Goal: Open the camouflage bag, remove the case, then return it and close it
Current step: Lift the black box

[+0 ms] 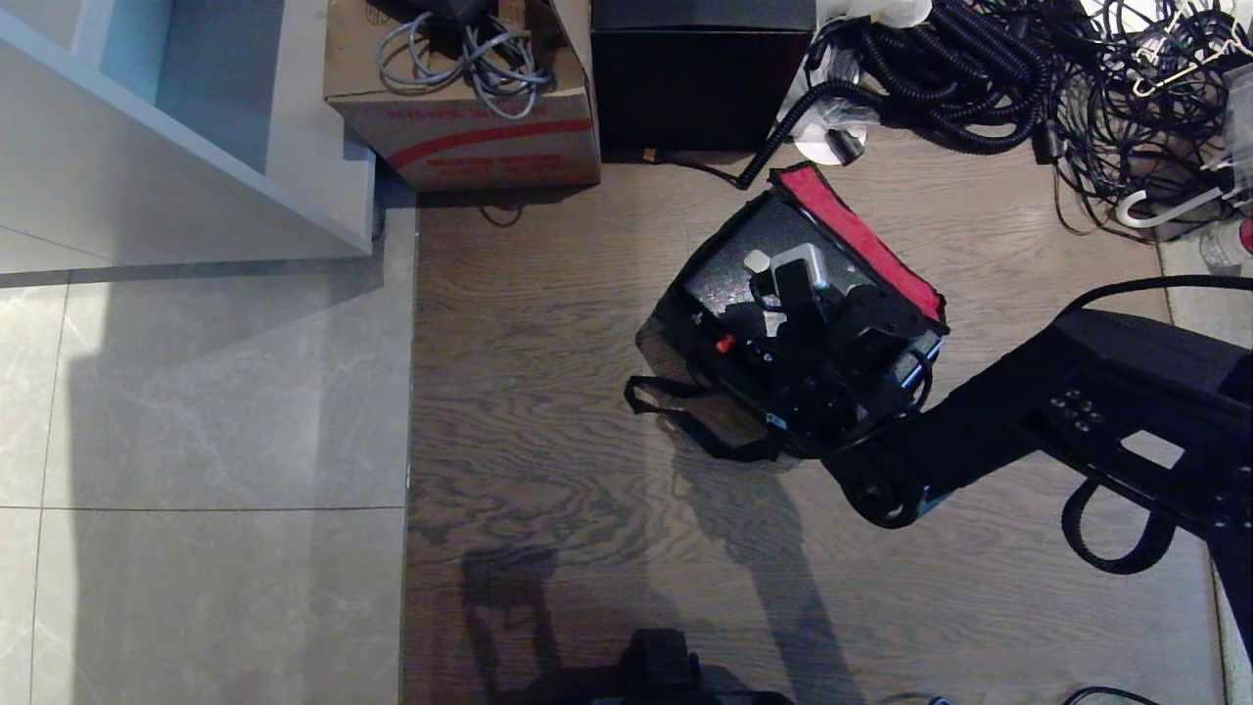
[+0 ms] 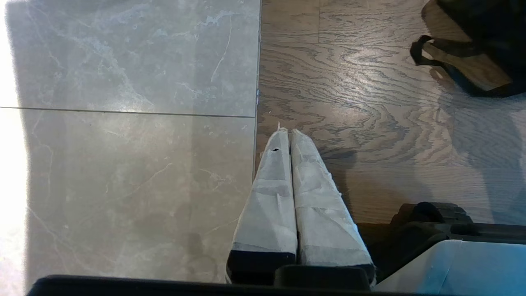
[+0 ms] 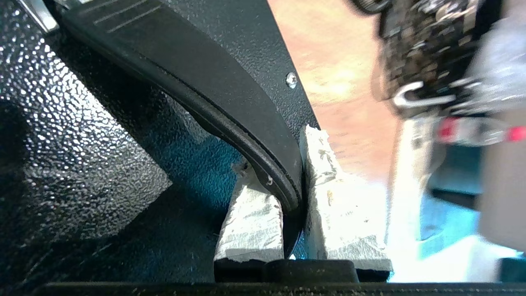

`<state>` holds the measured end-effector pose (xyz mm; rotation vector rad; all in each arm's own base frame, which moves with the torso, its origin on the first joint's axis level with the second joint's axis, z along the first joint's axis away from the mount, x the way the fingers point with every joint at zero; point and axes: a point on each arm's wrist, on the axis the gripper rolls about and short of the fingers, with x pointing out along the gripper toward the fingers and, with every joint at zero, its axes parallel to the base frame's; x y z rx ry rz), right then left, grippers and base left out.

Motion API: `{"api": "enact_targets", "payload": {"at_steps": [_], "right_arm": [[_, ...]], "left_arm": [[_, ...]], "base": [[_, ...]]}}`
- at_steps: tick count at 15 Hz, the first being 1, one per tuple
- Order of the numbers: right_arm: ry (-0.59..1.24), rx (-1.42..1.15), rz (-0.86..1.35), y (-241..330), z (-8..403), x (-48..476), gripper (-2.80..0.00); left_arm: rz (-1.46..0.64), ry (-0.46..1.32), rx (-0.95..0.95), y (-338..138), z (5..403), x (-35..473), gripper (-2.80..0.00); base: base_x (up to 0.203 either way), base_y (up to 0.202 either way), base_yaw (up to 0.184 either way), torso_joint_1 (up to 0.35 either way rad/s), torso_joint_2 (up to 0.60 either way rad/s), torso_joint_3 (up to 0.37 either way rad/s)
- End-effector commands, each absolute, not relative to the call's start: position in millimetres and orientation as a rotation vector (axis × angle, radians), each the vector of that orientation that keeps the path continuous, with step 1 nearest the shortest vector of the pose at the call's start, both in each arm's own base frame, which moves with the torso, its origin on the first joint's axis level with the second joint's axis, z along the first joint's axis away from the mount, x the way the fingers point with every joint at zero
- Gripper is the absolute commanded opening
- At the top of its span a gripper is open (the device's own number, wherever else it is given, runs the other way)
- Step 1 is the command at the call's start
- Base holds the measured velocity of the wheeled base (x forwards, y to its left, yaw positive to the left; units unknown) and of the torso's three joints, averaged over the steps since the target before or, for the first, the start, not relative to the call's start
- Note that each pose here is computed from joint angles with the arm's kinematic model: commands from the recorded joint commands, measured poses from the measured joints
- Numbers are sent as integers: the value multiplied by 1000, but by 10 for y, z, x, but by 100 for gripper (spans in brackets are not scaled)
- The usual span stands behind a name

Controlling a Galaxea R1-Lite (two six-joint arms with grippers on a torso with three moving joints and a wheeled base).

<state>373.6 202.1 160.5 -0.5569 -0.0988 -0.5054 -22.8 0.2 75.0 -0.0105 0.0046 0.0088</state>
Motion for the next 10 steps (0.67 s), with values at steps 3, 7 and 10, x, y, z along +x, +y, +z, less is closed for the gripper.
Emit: {"api": "enact_targets", "payload": {"at_steps": [3, 7, 10], "right_arm": [[-102, -544, -521, 1986, 1654, 3749, -280], [-113, -532, -527, 1887, 2024, 3595, -280], [-105, -544, -525, 1825, 2201, 3488, -280]], "left_arm": [[9, 5, -11, 2, 750, -228, -280], [9, 5, -11, 2, 750, -228, -280], [9, 5, -11, 2, 750, -228, -280]], "base": [[0, 0, 0, 0, 0, 0], [0, 0, 0, 0, 0, 0], [0, 0, 0, 0, 0, 0]]}}
